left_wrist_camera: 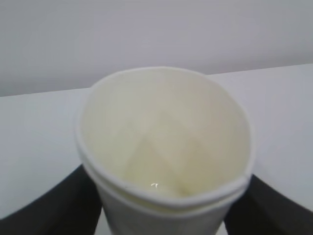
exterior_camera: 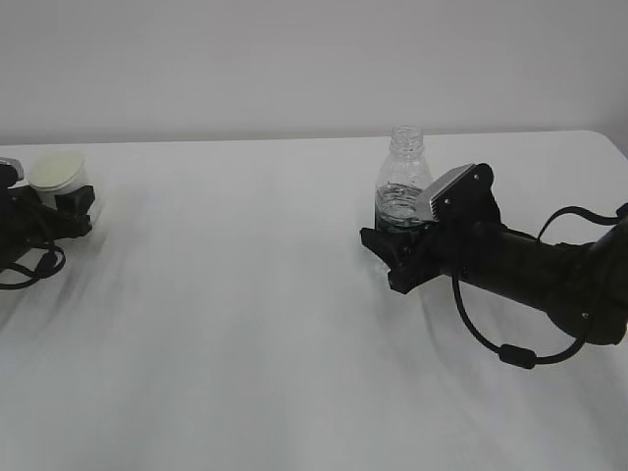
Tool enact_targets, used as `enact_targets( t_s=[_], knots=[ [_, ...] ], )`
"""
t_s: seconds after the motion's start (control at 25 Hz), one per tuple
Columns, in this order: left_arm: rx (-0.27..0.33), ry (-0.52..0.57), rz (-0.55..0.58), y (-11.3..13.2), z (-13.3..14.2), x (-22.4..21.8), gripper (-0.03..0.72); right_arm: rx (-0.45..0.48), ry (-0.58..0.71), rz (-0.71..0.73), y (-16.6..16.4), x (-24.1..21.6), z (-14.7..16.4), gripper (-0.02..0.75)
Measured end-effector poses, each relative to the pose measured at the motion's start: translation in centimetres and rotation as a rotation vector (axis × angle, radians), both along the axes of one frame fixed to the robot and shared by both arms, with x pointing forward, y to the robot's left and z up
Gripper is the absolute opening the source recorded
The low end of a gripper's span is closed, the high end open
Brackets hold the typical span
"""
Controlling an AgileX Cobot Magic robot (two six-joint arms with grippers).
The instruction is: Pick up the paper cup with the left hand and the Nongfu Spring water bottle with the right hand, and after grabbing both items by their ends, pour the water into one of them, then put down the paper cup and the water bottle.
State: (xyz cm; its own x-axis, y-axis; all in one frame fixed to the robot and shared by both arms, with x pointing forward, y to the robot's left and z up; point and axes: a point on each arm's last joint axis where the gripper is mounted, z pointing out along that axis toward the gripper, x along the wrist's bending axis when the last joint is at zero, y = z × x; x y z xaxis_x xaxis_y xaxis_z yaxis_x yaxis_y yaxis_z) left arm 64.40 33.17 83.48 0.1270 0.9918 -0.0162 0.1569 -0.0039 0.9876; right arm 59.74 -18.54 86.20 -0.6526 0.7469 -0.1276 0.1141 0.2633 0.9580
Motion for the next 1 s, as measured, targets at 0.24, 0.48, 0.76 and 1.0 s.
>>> enact_targets(
  t_s=[0.24, 0.48, 0.76, 1.0],
  knots=[
    [0.007, 0.003, -0.042, -0.4, 0.0, -0.1, 0.483, -0.002, 0.002, 0.000, 0.0, 0.0, 0.0, 0.478],
    [-0.006, 0.008, -0.136, -1.2, 0.2, -0.2, 0.483, -0.017, 0.018, -0.003, -0.1, 0.0, -0.2, 0.478],
    [-0.003, 0.005, -0.234, -2.0, 1.8, -0.3, 0.482, -0.021, 0.022, -0.004, -0.1, 0.0, -0.3, 0.477],
    [0.007, 0.025, -0.289, -2.6, 2.7, -1.7, 0.482, -0.022, 0.022, -0.003, -0.1, 0.0, -0.3, 0.477]
  ],
)
